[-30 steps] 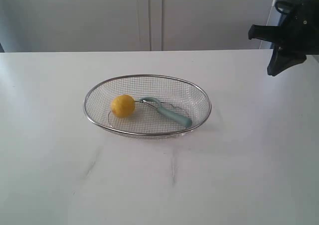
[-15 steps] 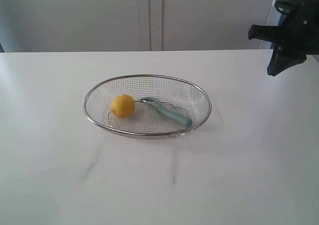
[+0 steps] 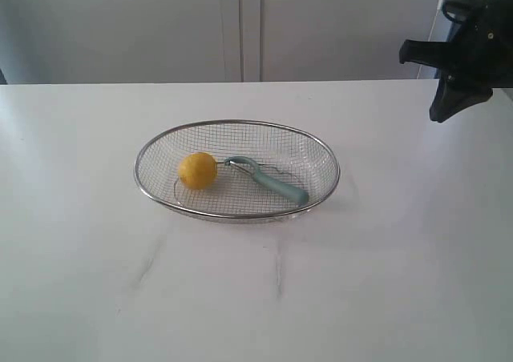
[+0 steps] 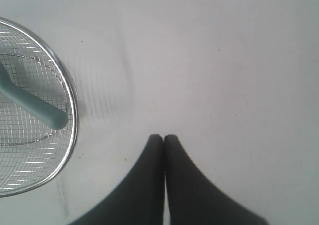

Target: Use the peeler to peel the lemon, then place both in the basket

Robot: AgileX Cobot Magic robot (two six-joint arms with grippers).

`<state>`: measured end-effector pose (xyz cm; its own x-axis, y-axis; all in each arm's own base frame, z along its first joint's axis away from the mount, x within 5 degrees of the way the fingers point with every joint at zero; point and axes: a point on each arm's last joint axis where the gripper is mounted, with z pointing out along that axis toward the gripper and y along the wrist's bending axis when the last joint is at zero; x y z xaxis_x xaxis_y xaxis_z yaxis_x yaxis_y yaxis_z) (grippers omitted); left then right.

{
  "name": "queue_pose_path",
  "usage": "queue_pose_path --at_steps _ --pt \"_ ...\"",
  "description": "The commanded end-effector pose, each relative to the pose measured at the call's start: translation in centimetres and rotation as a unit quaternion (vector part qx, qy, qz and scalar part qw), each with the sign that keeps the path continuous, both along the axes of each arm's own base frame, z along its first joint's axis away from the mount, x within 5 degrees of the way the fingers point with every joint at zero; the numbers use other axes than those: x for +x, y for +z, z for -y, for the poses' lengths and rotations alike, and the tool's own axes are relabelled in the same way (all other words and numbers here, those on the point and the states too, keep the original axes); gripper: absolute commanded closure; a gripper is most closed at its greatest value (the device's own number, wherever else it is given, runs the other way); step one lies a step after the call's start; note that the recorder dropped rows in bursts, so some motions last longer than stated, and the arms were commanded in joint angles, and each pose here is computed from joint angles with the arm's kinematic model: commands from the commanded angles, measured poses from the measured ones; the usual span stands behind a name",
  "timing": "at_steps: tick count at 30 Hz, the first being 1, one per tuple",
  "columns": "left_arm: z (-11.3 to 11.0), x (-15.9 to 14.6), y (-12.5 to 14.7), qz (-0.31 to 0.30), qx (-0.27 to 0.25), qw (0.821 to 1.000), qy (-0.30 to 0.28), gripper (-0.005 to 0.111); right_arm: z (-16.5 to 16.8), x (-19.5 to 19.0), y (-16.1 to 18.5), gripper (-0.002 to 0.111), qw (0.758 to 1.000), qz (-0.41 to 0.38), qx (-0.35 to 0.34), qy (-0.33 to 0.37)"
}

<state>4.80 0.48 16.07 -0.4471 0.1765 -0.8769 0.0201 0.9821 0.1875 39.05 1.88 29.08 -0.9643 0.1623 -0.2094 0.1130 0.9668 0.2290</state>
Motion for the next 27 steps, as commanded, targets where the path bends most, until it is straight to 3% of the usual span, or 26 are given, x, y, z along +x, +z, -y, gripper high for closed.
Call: queue_pose_path --at_steps 1,12,27 --pt "0.01 -0.04 -0.31 -0.004 0.003 1.000 -0.001 0.107 0.21 -0.18 0.58 0.108 1.000 0.008 0.000 0.000" --pt "0.61 0.01 -0.27 0.000 -0.041 0.999 -0.016 0.107 0.21 -0.18 0.58 0.108 1.000 0.008 0.000 0.000" --pt "0.61 0.01 -0.27 0.000 -0.041 0.999 -0.016 0.107 0.21 -0.18 0.58 0.108 1.000 0.008 0.000 0.000"
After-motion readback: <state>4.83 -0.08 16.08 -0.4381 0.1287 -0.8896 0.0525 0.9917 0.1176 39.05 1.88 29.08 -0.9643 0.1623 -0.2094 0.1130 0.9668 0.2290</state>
